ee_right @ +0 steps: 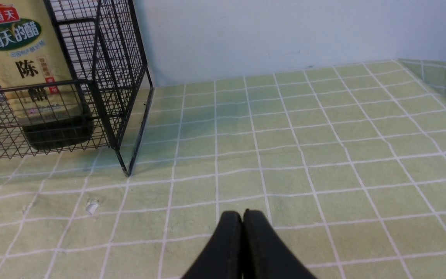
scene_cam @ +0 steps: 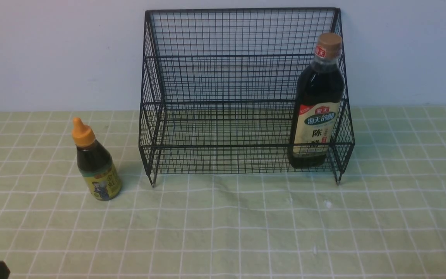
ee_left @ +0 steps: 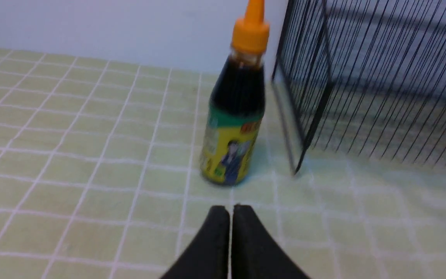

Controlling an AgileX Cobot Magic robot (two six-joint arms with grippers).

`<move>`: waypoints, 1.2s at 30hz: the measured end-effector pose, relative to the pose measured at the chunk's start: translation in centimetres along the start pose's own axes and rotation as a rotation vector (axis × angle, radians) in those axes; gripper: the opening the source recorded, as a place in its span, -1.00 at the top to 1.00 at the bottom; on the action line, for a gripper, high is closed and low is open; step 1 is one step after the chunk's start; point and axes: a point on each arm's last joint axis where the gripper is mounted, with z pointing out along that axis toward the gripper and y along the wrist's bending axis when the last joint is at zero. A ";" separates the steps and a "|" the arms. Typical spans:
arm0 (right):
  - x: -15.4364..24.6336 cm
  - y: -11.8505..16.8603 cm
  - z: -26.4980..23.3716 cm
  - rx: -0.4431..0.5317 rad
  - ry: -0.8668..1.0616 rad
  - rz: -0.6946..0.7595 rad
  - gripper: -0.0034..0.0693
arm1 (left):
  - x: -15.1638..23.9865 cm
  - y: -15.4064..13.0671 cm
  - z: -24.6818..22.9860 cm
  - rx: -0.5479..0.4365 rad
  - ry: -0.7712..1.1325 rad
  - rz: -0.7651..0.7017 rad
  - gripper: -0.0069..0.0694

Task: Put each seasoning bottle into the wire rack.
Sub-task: Use the left arm to grab the condiment bottle closest to it

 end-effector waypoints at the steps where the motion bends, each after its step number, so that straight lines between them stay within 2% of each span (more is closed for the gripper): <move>1: 0.0 0.0 0.0 0.000 0.000 0.000 0.94 | -0.1 0.0 0.0 0.003 -0.010 -0.012 0.84; 5: 0.0 0.0 0.0 0.000 0.000 0.000 0.94 | -2.6 -0.2 -0.4 0.050 -0.289 -0.186 0.84; 6: 0.0 0.0 0.0 0.000 0.000 0.000 0.94 | -2.8 -0.2 -0.4 0.052 -0.305 -0.198 0.84; 9: 0.0 0.0 0.0 0.000 0.000 0.000 0.94 | -5.3 0.0 -1.6 0.068 -0.593 -0.249 0.84; 12: 0.0 0.0 0.0 0.000 0.000 0.000 0.94 | -8.2 -0.9 -2.5 0.096 -0.652 -0.235 0.84; 14: 0.0 0.0 0.0 0.000 0.000 0.000 0.94 | -10.3 -1.8 -2.4 0.106 -0.585 -0.209 0.84; 17: 0.0 0.0 0.0 0.000 0.000 0.000 0.94 | -13.9 -3.8 0.0 0.081 -0.240 -0.130 0.84; 19: 0.0 0.0 0.0 0.000 0.000 0.000 0.94 | -15.5 -4.7 2.5 0.039 0.071 -0.096 0.84; 25: 0.0 0.0 0.0 0.000 0.000 0.000 0.94 | -17.3 -5.8 7.4 -0.004 0.566 -0.005 0.84; 26: 0.0 0.0 0.0 0.000 0.000 0.003 0.94 | -17.6 -5.9 9.4 -0.012 0.687 0.016 0.84; 27: 0.0 0.0 0.0 0.000 0.000 0.003 0.94 | -17.5 -5.9 9.6 -0.013 0.711 0.019 0.84; 29: 0.0 0.0 0.0 0.000 0.000 0.004 0.94 | -18.2 -6.1 13.2 -0.014 0.847 0.055 0.84; 36: 0.0 0.0 0.0 0.000 0.000 0.004 0.94 | -18.6 -5.9 20.4 0.019 1.040 0.174 0.78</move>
